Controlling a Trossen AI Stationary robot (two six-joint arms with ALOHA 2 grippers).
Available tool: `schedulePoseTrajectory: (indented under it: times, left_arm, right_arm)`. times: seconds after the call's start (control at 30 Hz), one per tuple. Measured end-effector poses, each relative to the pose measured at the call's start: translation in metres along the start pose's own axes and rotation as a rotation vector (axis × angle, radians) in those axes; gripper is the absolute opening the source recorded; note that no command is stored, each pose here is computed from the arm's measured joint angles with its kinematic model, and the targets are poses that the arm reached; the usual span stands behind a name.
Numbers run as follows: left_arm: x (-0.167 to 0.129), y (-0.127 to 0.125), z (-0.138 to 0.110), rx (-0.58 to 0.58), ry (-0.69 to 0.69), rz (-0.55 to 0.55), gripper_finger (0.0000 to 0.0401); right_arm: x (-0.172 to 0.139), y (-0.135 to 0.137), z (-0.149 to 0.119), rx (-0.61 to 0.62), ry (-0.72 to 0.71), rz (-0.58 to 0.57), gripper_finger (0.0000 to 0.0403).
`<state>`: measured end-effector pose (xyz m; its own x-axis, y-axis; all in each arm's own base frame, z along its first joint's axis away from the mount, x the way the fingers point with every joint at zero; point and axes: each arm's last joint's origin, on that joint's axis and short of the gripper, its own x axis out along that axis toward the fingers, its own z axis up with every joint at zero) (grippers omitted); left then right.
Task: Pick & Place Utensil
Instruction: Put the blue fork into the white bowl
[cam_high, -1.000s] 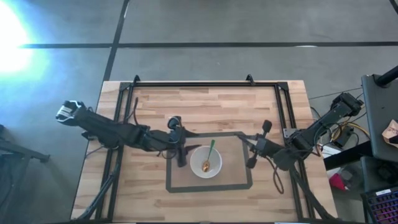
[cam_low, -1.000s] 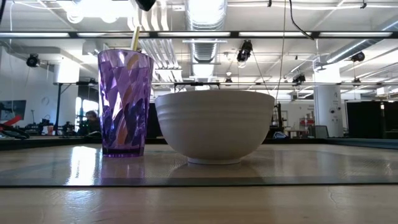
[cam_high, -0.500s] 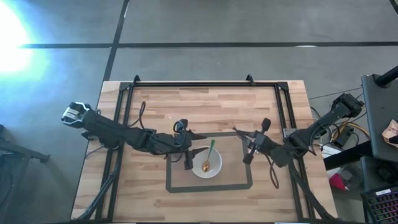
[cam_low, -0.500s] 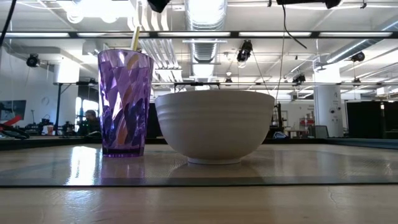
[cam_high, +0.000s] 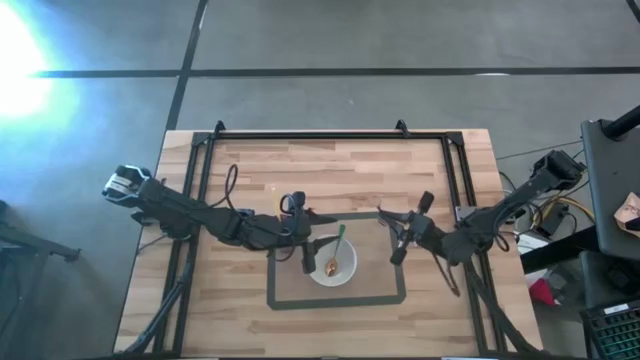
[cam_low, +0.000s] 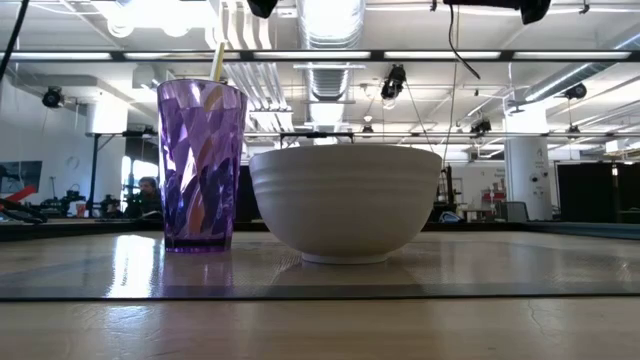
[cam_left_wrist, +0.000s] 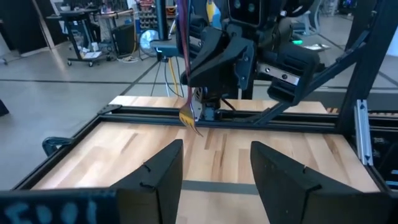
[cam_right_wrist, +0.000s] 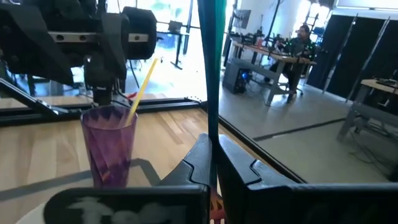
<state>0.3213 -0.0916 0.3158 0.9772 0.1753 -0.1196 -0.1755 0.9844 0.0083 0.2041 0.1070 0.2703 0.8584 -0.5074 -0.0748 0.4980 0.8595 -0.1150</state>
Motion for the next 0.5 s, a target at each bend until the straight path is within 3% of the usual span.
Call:
schedulePoseTrajectory:
  times: [0.33,0.5]
  left_arm:
    - [0.0,0.0,0.002,0.002,-0.023,0.003,0.0181]
    - [0.0,0.0,0.002,0.003,-0.022,0.003,0.0181]
  right_arm:
    - [0.006,-0.002,-0.006,0.06,-0.054,0.119,0.0008]
    - [0.011,-0.005,-0.006,0.067,-0.057,0.125,0.0008]
